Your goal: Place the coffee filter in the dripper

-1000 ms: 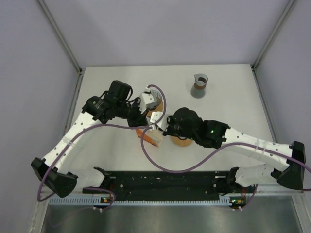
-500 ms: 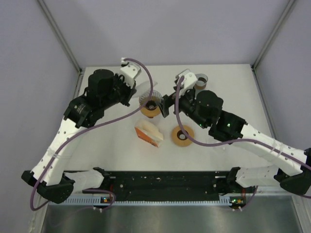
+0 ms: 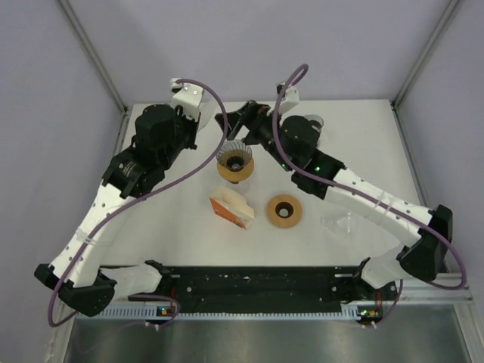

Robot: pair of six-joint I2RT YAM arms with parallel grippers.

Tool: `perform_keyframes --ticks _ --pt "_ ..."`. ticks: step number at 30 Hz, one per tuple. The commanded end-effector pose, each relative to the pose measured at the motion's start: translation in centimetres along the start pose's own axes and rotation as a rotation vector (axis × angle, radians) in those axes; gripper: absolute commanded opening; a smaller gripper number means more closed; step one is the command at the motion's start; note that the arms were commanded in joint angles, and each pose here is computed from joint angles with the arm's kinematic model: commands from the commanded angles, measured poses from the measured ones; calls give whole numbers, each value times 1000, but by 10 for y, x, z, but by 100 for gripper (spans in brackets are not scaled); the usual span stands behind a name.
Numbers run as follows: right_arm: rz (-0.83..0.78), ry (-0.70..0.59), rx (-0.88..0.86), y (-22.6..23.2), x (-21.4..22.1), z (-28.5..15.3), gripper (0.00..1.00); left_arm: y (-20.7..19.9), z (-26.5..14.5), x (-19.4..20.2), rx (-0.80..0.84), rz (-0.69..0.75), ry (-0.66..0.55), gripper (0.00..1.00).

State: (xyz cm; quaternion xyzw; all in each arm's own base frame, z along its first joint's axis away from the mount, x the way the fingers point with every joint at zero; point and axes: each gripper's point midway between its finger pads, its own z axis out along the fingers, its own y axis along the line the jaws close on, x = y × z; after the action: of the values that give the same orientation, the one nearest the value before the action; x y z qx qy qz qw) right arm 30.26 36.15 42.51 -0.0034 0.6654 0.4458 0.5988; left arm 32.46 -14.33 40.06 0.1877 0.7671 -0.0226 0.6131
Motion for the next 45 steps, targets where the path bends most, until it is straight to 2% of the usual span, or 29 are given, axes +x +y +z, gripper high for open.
perform_keyframes --ticks 1,7,17,30,32,36,40,43,44,45 --pt "157 -27 -116 39 -15 31 89 15 -3 -16 -80 -8 -80 0" --pt "184 56 -128 47 9 58 76 16 -5 -12 -86 -4 -95 0" --pt "244 104 -45 21 44 62 59 17 -9 -5 -93 -4 -126 0" --pt "210 180 80 -2 82 82 56 12 -9 -9 -59 12 -148 0" --pt "195 158 94 -5 77 85 49 10 -8 -8 -54 15 -144 0" --pt "130 141 145 -16 74 83 22 9 -6 -7 -53 18 -141 0" --pt "37 103 190 -28 57 77 0 6 -2 -6 -42 -1 -136 0" --pt "-84 127 223 -37 47 69 0 7 2 -5 -59 -30 -125 0" --pt "-134 150 234 -40 47 65 0 5 3 -6 -53 -31 -120 5" --pt "-185 170 242 -42 46 63 0 2 5 -5 -35 -34 -111 15"
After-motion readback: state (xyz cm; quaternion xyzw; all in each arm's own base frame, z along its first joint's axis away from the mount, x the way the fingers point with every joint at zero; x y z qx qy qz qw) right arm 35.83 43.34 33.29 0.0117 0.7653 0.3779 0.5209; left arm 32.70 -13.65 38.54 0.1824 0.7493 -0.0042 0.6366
